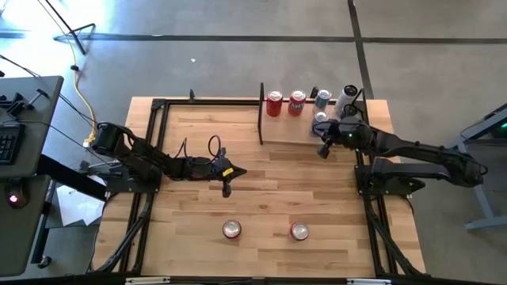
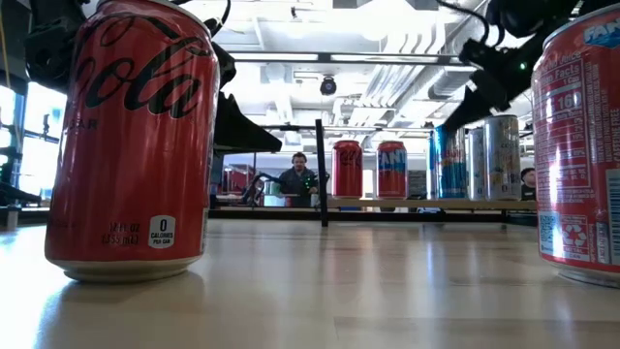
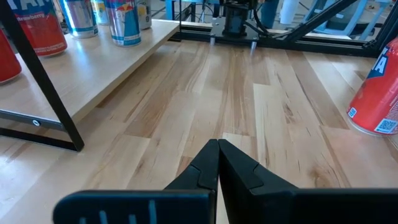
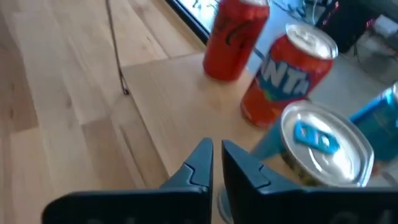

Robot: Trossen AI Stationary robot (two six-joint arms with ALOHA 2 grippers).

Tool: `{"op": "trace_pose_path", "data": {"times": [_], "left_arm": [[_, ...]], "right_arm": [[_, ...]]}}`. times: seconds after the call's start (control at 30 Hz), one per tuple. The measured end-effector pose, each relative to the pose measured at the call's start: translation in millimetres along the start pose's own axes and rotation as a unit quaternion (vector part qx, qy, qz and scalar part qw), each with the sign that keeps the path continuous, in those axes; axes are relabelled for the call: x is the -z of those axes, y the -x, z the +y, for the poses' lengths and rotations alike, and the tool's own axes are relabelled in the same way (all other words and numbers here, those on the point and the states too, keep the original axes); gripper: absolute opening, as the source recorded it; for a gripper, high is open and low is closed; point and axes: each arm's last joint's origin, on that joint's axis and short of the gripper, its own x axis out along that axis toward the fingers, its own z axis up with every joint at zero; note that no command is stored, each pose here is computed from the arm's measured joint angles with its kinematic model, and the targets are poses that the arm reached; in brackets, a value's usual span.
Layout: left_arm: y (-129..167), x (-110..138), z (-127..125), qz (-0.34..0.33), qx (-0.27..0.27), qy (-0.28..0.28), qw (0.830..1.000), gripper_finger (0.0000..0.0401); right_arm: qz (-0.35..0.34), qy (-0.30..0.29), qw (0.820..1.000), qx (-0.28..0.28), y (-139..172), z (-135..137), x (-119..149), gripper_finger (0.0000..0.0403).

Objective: Place canned beverage on shelf
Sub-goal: Put the blue soda can on the shelf aligned with the other blue soda can

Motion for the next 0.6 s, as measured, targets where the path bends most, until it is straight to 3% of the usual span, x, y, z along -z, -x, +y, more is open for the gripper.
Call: {"op": "trace_pose_path", "data": {"times": [0.6], "left_arm": [[0.0, 0.0, 0.1, 0.000, 0.000, 0.000, 1.000, 0.0001]], "right_arm": [[0.045, -0.055, 0.992, 0.102, -5.8, -29.2, 14.1, 0.0001]]}}
